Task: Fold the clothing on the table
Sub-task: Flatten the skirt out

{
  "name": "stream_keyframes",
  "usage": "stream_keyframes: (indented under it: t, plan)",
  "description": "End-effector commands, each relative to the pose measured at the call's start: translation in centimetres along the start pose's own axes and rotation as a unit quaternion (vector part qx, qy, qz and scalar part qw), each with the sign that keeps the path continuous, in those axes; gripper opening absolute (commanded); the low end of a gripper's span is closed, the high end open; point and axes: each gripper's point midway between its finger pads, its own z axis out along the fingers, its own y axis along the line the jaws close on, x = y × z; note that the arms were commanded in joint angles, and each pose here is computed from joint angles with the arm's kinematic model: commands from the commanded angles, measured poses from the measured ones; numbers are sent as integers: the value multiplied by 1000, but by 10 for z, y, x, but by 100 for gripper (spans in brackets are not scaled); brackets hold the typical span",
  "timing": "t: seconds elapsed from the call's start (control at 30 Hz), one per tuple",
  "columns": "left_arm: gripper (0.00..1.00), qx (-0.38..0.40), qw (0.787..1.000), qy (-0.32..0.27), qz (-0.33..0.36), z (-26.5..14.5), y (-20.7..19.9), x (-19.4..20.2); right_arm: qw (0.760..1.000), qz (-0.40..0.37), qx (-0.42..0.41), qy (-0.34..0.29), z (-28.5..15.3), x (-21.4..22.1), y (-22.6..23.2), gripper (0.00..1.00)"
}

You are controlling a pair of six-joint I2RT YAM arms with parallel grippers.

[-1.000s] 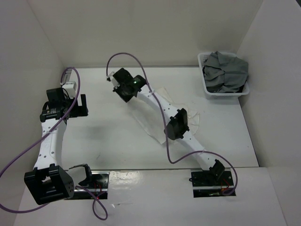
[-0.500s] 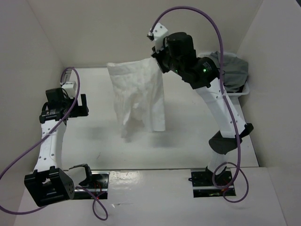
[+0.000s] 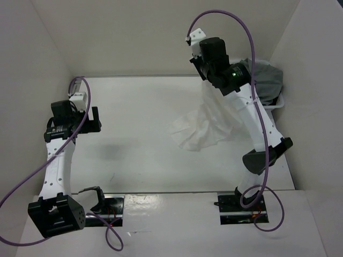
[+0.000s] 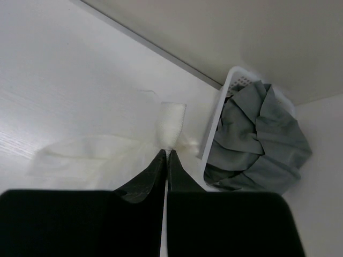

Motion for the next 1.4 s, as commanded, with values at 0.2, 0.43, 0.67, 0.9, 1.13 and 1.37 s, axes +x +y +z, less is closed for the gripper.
stream_keyframes:
  t: [0.2,0.43,0.67,0.9,1.13,1.37]
  plan:
    - [100,-13,1000,-27,1,-6,3,-8,989,-18,-90,-113,-45,-74,82,0]
    - [100,-23,1000,-16,-6,-2,7,-4,956,-84,-240,-143,-95,-86,213,0]
    - [100,-24,999,-21,-5,-1,7,-6,912,-51,-339,-227,-173,-122,200,0]
    - [100,-23,1000,-16,-6,1,7,-5,930,-13,-302,-211,-156,-116,157,0]
    - [100,-18,1000,-12,-7,3,6,-3,973,-24,-227,-42,-17,17,149,0]
    - [100,-14,1000,-13,-7,3,4,-4,972,-40,-213,87,66,169,154,0]
